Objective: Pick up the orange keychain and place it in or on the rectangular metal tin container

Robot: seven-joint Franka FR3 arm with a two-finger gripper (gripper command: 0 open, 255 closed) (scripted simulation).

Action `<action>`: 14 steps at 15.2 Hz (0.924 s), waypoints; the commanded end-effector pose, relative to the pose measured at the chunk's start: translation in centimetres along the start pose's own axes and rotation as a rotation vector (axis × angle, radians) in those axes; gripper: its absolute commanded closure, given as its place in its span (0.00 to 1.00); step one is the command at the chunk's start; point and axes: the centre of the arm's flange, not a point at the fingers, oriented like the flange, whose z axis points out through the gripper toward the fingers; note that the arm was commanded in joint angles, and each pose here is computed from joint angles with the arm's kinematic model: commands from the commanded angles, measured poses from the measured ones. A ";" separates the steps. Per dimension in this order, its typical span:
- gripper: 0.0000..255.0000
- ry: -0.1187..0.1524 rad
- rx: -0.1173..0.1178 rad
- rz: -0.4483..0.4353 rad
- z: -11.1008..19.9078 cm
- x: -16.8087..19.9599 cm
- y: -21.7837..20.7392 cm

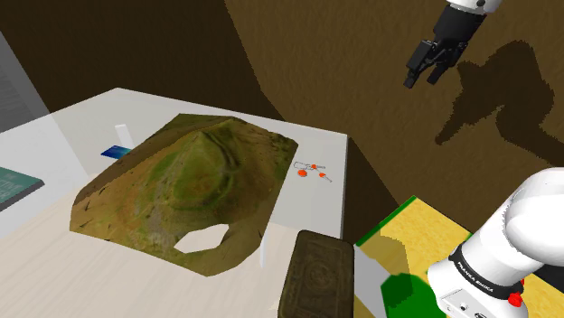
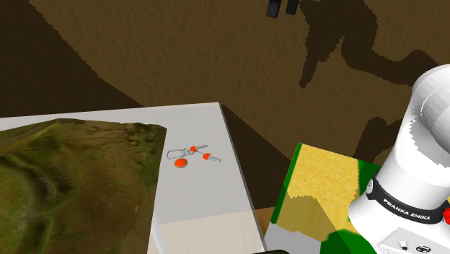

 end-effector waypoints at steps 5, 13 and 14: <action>0.00 -0.024 0.010 -0.052 4.2 1.4 -2.9; 0.00 -0.072 0.029 -0.156 12.5 3.4 -9.1; 0.00 -0.078 0.031 -0.170 13.5 3.6 -9.9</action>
